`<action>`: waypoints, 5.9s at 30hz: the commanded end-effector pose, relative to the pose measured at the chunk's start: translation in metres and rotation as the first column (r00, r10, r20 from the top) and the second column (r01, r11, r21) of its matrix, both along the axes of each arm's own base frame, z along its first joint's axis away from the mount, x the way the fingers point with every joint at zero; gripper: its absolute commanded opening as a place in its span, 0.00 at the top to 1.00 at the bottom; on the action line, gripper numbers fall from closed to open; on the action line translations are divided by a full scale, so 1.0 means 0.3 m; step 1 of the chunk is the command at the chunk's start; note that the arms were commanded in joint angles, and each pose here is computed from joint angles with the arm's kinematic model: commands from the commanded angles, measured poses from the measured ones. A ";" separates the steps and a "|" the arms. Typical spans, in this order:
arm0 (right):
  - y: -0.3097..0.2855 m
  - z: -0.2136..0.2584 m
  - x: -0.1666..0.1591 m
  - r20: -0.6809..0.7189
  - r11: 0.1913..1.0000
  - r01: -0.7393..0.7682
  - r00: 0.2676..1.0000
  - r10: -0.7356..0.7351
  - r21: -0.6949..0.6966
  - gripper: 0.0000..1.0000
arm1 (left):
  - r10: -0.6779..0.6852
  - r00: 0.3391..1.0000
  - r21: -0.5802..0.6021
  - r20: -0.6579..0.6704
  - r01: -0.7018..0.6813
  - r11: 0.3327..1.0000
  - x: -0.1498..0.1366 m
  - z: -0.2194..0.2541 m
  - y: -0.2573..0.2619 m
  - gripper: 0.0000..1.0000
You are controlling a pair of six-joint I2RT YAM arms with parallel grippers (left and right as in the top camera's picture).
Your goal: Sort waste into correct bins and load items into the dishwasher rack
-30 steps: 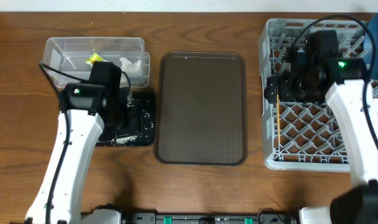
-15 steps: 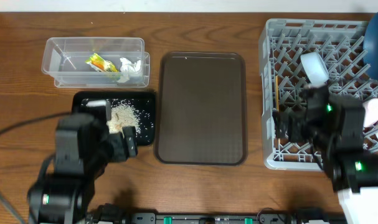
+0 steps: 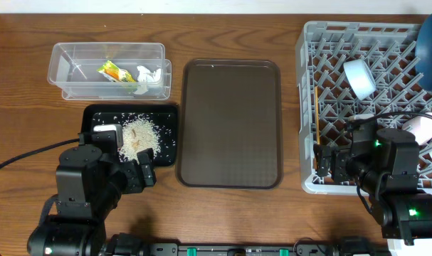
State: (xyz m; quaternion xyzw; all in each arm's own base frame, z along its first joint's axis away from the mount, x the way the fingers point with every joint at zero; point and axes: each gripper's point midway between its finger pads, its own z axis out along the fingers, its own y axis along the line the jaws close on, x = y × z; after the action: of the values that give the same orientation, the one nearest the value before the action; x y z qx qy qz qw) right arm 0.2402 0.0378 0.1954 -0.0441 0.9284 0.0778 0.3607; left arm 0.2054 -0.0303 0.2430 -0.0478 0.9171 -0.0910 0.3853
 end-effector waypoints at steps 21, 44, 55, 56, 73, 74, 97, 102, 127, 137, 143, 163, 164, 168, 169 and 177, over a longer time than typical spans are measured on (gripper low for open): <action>-0.033 0.056 0.017 0.121 0.999 0.047 0.992 -0.043 -0.026 0.01 | 0.012 1.000 0.011 -0.005 -0.012 1.000 0.001 -0.009 0.009 0.07; -0.050 0.024 -0.005 0.721 0.997 0.067 0.689 -0.078 0.044 0.01 | 0.013 1.000 0.011 -0.005 -0.013 1.000 0.001 -0.009 0.009 0.07; -0.057 -0.034 0.018 0.760 0.996 0.077 0.643 -0.089 0.051 0.01 | 0.012 1.000 0.010 -0.005 -0.012 1.000 0.001 -0.009 0.009 0.06; -0.063 -0.051 0.019 0.748 0.995 0.087 0.658 -0.092 0.046 0.01 | 0.013 1.000 0.011 -0.005 -0.013 1.000 0.001 -0.009 0.009 0.07; -0.074 -0.128 0.018 0.682 0.994 0.107 0.724 -0.100 0.033 0.01 | 0.012 1.000 0.010 -0.005 -0.012 1.000 0.001 -0.009 0.009 0.06; -0.074 -0.128 0.018 0.682 0.994 0.107 0.724 -0.100 0.033 0.01 | 0.012 1.000 0.010 -0.005 -0.012 1.000 0.001 -0.009 0.009 0.06; -0.074 -0.128 0.018 0.682 0.994 0.107 0.724 -0.100 0.033 0.01 | 0.012 1.000 0.010 -0.005 -0.012 1.000 0.001 -0.009 0.009 0.06; -0.074 -0.128 0.018 0.682 0.994 0.107 0.724 -0.100 0.033 0.01 | 0.017 1.000 0.017 -0.010 -0.017 1.000 -0.001 -0.016 0.013 0.06; -0.074 -0.128 0.018 0.682 0.994 0.107 0.724 -0.100 0.033 0.01 | 0.126 0.859 0.003 0.496 -0.147 0.989 0.055 -0.217 0.091 0.06; -0.074 -0.128 0.018 0.682 0.994 0.107 0.724 -0.100 0.033 0.01 | 0.134 0.740 0.001 0.660 -0.179 0.984 0.121 -0.214 0.106 0.06; -0.075 -0.128 0.018 0.682 0.994 0.107 0.724 -0.101 0.033 0.01 | 0.121 0.740 0.016 0.662 -0.175 0.984 0.135 -0.264 0.104 0.06; -0.074 -0.128 0.018 0.682 0.994 0.107 0.724 -0.100 0.033 0.01 | 0.070 0.815 0.047 0.576 -0.118 0.992 0.127 -0.355 0.074 0.06; -0.074 -0.128 0.018 0.682 0.994 0.107 0.724 -0.100 0.033 0.01 | 0.070 0.815 0.047 0.576 -0.118 0.992 0.127 -0.355 0.074 0.06; -0.074 -0.128 0.018 0.682 0.994 0.107 0.724 -0.100 0.033 0.01 | 0.070 0.815 0.047 0.576 -0.118 0.992 0.127 -0.355 0.074 0.06; -0.074 -0.128 0.018 0.682 0.994 0.107 0.724 -0.100 0.033 0.01 | 0.070 0.815 0.047 0.576 -0.118 0.992 0.127 -0.355 0.074 0.06; -0.074 -0.128 0.018 0.682 0.994 0.107 0.724 -0.100 0.033 0.01 | 0.070 0.815 0.047 0.576 -0.118 0.992 0.127 -0.355 0.074 0.06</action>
State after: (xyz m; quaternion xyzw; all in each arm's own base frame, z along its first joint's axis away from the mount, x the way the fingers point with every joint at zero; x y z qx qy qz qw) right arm 0.2455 0.0221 0.1571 -0.0299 0.7323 0.0423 0.6790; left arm 0.2445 -0.0091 0.1545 -0.0529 0.7398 -0.0557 0.6684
